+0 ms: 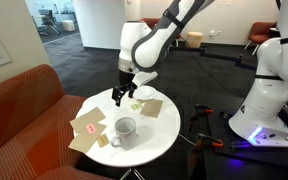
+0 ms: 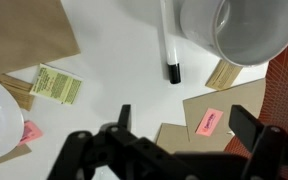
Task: Pick the marker and put it in the cup
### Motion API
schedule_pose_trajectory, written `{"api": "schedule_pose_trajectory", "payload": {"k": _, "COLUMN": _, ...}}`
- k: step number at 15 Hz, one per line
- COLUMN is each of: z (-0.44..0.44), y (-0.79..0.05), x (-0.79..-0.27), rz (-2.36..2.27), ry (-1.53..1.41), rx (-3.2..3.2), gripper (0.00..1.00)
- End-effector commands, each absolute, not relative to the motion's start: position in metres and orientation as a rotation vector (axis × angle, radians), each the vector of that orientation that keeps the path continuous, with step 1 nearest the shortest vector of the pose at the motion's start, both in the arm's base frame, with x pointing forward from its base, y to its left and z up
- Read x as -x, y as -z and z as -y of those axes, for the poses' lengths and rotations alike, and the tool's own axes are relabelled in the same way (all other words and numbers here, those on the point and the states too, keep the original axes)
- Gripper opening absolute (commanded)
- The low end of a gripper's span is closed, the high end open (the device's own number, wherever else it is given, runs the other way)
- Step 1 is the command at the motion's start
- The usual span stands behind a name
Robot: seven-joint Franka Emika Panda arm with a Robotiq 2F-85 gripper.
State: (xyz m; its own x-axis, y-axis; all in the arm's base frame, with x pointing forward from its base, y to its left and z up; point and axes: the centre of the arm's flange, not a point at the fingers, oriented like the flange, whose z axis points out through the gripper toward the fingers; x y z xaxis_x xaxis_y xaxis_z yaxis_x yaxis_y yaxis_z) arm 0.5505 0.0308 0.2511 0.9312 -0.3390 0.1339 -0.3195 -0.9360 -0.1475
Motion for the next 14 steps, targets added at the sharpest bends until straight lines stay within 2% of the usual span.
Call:
{"api": "schedule_pose_trajectory", "payload": {"k": 1, "z": -0.032, "y": -0.231, "x": -0.588, "rz": -0.587, "ry": 0.213, "rx": 2.944, "gripper": 1.00}}
{"api": "schedule_pose_trajectory", "payload": {"k": 7, "z": -0.039, "y": -0.197, "x": -0.616, "rz": -0.626, "ry": 0.152, "rx": 2.954, "gripper": 1.00}}
{"api": "schedule_pose_trajectory", "payload": {"k": 14, "z": -0.052, "y": -0.160, "x": -0.626, "rz": -0.634, "ry": -0.019, "rx": 2.989, "gripper": 1.00}}
